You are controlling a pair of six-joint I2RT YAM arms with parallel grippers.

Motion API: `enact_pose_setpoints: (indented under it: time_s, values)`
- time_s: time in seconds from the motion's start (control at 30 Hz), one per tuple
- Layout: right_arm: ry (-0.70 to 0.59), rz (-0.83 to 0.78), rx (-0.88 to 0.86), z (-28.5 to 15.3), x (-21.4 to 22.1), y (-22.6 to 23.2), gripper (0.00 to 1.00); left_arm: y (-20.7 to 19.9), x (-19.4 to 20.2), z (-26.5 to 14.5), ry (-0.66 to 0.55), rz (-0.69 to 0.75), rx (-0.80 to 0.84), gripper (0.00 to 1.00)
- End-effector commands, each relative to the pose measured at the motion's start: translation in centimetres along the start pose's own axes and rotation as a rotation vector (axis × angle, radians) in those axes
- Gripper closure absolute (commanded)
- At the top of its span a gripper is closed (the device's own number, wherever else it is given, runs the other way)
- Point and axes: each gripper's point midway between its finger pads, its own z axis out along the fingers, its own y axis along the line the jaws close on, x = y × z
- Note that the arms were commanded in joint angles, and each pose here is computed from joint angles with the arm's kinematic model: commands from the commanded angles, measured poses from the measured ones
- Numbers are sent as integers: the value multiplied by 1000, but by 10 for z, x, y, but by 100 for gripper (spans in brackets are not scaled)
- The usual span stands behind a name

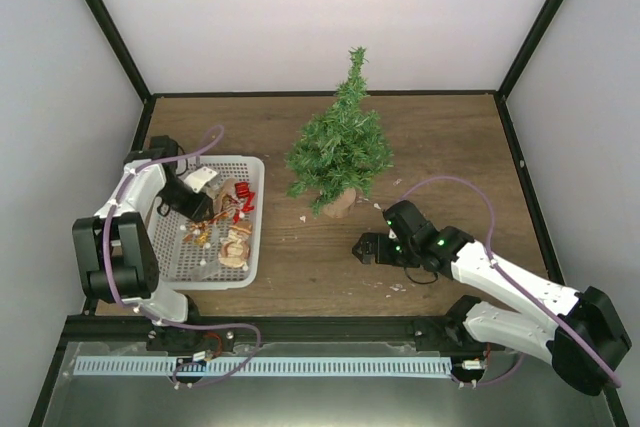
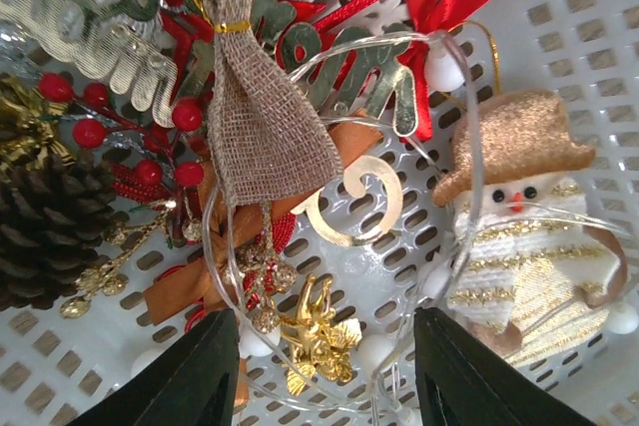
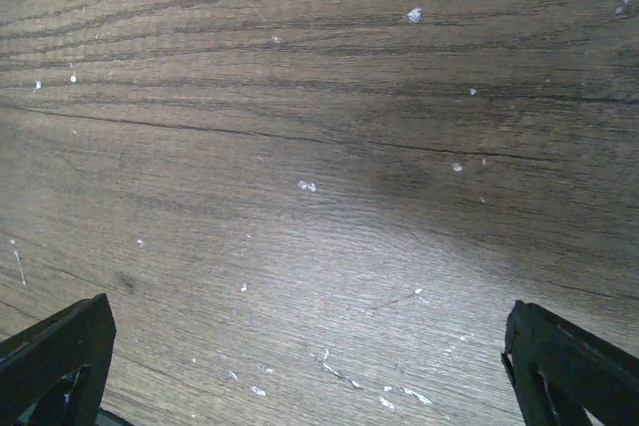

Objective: Decorate the small christmas tree

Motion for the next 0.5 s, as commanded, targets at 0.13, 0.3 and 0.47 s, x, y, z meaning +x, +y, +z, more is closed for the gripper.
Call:
enact_pose_setpoints:
  time_s: [0.13,0.3,0.47]
  values:
    - [-10,0,-12,1,-5,4,1,0,2,16,8,-14,19,51]
    - [-2,-6,-13,2,-5,5,1,-3,5,23,19,-21,37,52]
    - [0,-6,-9,2,-5,4,1,-14,7,24,6,-23,91,56]
